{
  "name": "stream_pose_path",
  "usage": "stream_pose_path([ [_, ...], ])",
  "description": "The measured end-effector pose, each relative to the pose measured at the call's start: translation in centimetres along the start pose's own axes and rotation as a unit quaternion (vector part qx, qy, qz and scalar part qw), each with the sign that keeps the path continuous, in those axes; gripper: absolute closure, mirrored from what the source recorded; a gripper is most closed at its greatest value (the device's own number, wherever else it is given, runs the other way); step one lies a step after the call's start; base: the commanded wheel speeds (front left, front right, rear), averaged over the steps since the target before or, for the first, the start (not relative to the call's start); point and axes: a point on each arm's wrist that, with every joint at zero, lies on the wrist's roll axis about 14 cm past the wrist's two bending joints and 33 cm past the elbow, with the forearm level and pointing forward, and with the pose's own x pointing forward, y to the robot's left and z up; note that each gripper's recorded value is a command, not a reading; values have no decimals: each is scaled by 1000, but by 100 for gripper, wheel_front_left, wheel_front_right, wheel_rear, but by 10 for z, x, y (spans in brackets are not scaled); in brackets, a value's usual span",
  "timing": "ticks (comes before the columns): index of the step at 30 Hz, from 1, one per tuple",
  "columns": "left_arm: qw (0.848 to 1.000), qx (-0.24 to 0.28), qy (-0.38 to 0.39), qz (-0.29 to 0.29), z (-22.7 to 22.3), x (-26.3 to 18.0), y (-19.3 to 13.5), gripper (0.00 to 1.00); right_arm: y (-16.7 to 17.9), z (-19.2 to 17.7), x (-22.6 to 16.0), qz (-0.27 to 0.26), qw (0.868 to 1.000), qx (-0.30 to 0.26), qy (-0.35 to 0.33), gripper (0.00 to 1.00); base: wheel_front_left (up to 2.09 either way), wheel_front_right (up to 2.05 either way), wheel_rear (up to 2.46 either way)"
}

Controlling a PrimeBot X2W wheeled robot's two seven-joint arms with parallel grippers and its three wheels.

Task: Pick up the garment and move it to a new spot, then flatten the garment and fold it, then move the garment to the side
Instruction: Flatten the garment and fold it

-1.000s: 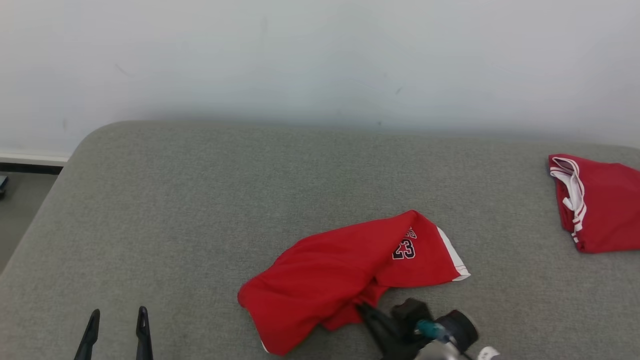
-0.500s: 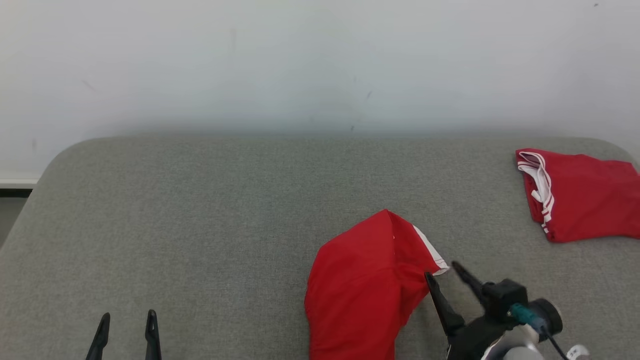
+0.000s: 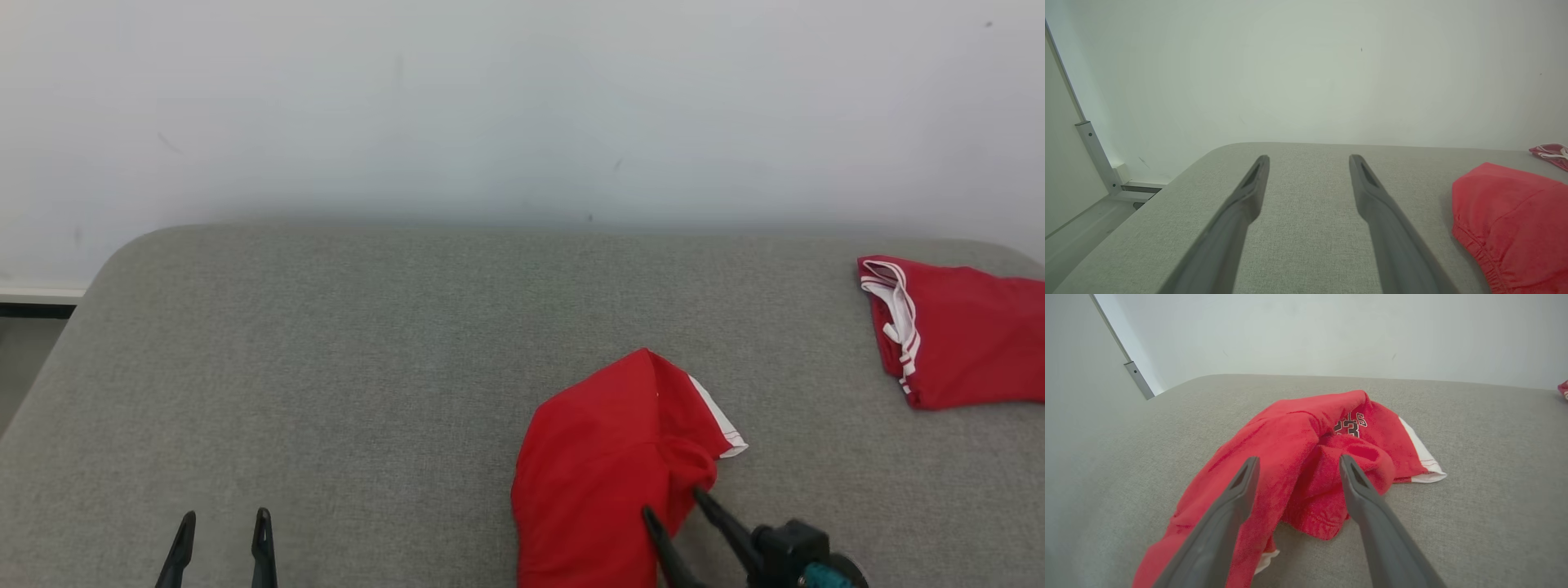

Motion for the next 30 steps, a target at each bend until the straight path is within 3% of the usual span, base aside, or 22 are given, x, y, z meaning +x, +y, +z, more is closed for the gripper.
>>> stream_pose_path([
  [5, 1000, 2, 1, 11, 0, -4, 7, 0, 14, -29, -2, 6, 999, 29, 45, 0, 0, 0, 0],
  [6, 1000, 2, 1, 11, 0, -5, 8, 0, 17, -33, -1, 7, 998, 32, 51, 38, 0, 0, 0],
  [7, 1000, 2, 2, 12, 0, -5, 8, 0, 20, -34, 1, 11, 998, 33, 54, 100, 0, 0, 0],
  [10, 1000, 2, 4, 16, -1, -7, 10, 0, 35, -12, 17, 32, 999, 33, 16, 100, 0, 0, 0],
  [15, 1000, 4, 8, 20, -3, -8, 13, 0, 51, 27, 41, 73, 996, -23, -35, 100, 0, 0, 0],
  [27, 1000, -4, 17, 16, -10, -7, 7, 0, 77, 38, 97, 118, 990, -83, 2, 100, 0, 0, 0],
  [28, 1000, -5, 19, 16, -11, -8, 6, 0, 76, 35, 99, 116, 990, -82, 9, 62, 0, 0, 0],
  [29, 1000, -6, 21, 17, -12, -9, 6, 0, 75, 30, 100, 115, 990, -80, 19, 0, 0, 0, 0],
  [30, 1000, -6, 22, 17, -12, -9, 7, 0, 74, 26, 101, 115, 990, -80, 27, 0, 0, 0, 0],
])
